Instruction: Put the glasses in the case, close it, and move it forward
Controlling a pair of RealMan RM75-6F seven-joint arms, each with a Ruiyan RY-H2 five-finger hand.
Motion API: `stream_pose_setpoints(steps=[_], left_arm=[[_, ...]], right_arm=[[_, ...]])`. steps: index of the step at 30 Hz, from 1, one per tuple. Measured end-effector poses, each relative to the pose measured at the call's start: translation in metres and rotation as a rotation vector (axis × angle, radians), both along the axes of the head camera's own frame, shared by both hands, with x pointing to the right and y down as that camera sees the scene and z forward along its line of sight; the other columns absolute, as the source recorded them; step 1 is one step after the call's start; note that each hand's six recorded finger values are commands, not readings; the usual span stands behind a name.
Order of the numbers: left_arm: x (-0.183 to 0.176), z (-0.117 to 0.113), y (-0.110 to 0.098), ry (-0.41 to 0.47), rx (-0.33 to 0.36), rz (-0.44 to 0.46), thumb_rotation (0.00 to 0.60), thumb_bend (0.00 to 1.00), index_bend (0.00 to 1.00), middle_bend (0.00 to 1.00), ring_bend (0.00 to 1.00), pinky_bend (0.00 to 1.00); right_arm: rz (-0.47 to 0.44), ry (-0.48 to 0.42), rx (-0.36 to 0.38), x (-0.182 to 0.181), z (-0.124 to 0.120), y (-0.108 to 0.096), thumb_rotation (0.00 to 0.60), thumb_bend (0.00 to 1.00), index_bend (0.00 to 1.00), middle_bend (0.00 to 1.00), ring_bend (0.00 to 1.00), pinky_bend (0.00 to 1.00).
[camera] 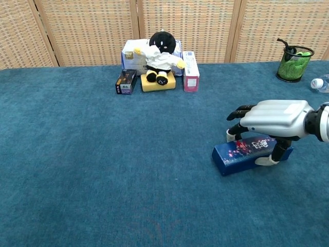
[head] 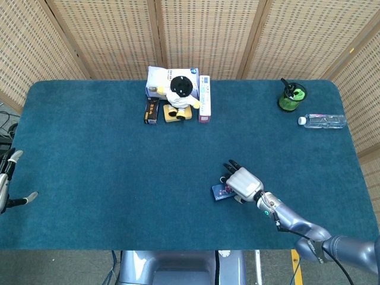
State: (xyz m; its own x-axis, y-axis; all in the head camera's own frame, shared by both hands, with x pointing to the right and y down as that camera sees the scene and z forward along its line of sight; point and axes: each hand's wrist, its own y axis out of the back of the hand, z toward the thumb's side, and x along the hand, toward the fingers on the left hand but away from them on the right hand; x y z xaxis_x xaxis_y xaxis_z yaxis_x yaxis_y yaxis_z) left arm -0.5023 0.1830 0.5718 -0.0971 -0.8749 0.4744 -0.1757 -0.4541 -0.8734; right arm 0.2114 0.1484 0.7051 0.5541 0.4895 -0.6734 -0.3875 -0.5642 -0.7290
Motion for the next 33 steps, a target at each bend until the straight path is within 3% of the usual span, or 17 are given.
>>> stream_pose_setpoints(steps=[4,6,7,9,11,14,22,28,33], left_arm=[[0.000,0.000,0.000,0.000,0.000,0.000,0.600,0.00,0.00,0.00,0.00,0.00],[0.000,0.000,0.000,0.000,0.001,0.000,0.600,0.00,0.00,0.00,0.00,0.00],[0.000,0.000,0.000,0.000,0.001,0.000,0.600,0.00,0.00,0.00,0.00,0.00],[0.000,0.000,0.000,0.000,0.000,0.000,0.600,0.00,0.00,0.00,0.00,0.00],[0.001,0.000,0.000,0.000,0.001,0.001,0.600,0.00,0.00,0.00,0.00,0.00],[0.001,-0.001,0.000,0.001,0.002,0.002,0.600,0.00,0.00,0.00,0.00,0.00],[0.005,-0.005,0.001,0.015,0.012,0.015,0.600,0.00,0.00,0.00,0.00,0.00],[0.009,-0.009,0.004,0.028,0.016,0.037,0.600,0.00,0.00,0.00,0.00,0.00],[0.011,-0.012,0.007,0.031,0.021,0.050,0.600,0.00,0.00,0.00,0.00,0.00]], right_arm=[[0.002,-0.026,0.028,-0.001,0.002,0.000,0.600,0.46,0.52,0.48,0.05,0.00],[0.002,-0.027,0.025,0.000,0.003,0.002,0.600,0.44,0.51,0.45,0.05,0.00],[0.003,-0.027,0.024,0.000,0.003,0.002,0.600,0.42,0.48,0.38,0.05,0.00],[0.005,-0.027,0.018,0.001,0.003,0.002,0.600,0.33,0.31,0.18,0.03,0.00],[0.008,-0.024,0.001,0.003,0.002,0.004,0.600,0.17,0.07,0.01,0.00,0.00],[0.019,-0.031,-0.017,0.003,-0.002,0.005,0.600,0.06,0.00,0.00,0.00,0.00],[0.094,-0.113,0.027,0.004,-0.040,-0.004,0.600,0.05,0.00,0.00,0.00,0.00],[0.230,-0.179,0.156,0.036,-0.089,-0.012,0.600,0.05,0.00,0.00,0.00,0.00],[0.410,-0.201,0.326,0.091,-0.125,-0.005,0.600,0.04,0.00,0.00,0.00,0.00]])
